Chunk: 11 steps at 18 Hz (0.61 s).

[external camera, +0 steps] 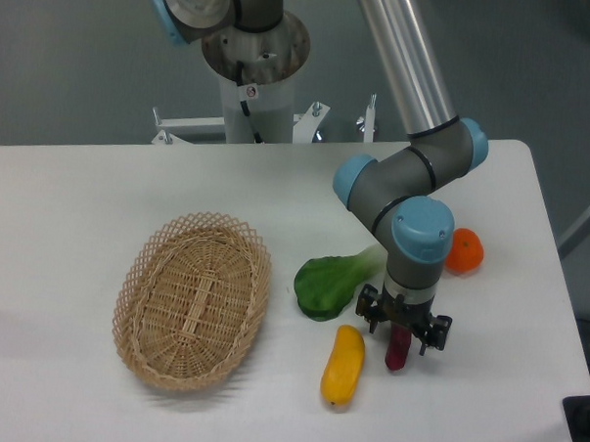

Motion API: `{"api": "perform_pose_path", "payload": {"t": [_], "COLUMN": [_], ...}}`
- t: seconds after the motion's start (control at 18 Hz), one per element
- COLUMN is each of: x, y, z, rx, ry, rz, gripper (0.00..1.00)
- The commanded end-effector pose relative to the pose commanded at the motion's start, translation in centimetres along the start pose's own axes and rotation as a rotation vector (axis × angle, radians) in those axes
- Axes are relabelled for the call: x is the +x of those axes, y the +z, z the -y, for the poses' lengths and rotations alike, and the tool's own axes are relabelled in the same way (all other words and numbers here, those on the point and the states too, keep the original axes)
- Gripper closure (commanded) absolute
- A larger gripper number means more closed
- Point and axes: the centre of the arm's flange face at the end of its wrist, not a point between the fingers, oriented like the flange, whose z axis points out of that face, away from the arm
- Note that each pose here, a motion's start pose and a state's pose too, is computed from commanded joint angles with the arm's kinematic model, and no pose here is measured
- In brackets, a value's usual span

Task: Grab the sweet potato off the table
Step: 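Close the gripper around the purple sweet potato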

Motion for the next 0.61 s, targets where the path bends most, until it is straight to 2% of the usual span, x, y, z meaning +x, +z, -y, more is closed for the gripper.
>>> {"api": "perform_pose_path", "payload": {"t": [0.17,0.33,0.61], "x": [-0.2,-0.4,-1.5], "y": [-0.4,-0.6,-1.8], "z": [0.2,0.2,0.8], "rx": [0.005,0.007,0.021], "ry": [0.007,0.010,0.013], "rz": [0.008,0.012,0.037], "gripper": [0.62,0.74,0.77]}}
